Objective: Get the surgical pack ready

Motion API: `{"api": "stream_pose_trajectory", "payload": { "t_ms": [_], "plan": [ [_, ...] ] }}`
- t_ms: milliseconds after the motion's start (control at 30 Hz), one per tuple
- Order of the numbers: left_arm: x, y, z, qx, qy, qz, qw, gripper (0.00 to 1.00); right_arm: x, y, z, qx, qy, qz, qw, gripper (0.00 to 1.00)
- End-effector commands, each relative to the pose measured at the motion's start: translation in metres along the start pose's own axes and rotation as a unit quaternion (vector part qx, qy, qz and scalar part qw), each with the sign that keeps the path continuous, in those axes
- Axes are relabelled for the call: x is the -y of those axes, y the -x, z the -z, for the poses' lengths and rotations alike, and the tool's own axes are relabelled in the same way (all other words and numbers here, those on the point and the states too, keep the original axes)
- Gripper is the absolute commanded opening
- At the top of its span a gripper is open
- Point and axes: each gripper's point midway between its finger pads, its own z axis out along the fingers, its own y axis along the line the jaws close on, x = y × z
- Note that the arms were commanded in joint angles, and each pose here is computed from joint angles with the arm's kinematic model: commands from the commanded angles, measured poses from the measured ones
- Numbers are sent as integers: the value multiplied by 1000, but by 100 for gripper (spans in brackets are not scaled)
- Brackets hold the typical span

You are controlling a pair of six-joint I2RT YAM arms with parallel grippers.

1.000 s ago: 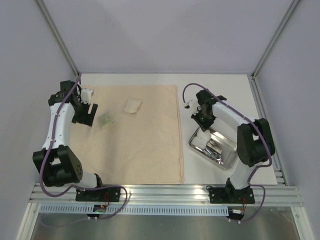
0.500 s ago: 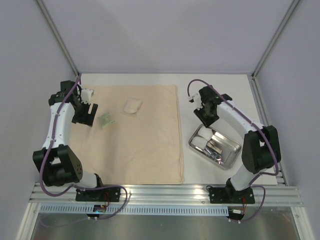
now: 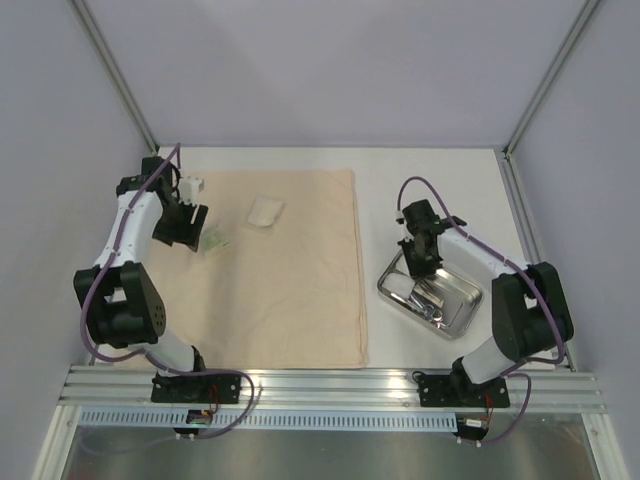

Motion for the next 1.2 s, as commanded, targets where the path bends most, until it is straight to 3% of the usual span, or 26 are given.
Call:
{"api": "stream_pose_trajectory", "payload": {
  "t_ms": [0, 300, 467, 733, 933, 1167],
  "plan": [
    [3, 20, -10, 1, 22, -25, 999, 75, -4, 30, -1, 56, 7, -43, 997, 5],
    [6, 41, -23, -24, 127, -110, 986, 77, 6, 51, 32, 97, -13, -28, 995, 11],
    [34, 51, -15, 4, 154, -164, 974, 77, 7, 57, 45, 115, -10, -30, 993, 14],
    [39, 47, -49, -50, 207, -216, 953, 74, 0, 55, 42, 111, 7, -34, 993, 14],
    [30, 51, -75, -76, 250, -234, 937, 75, -2, 52, 43, 109, 13, -35, 993, 14],
    [36, 54, -97, -75, 232, -234, 941, 71, -2, 49, 44, 108, 13, -34, 993, 15]
  ]
}}
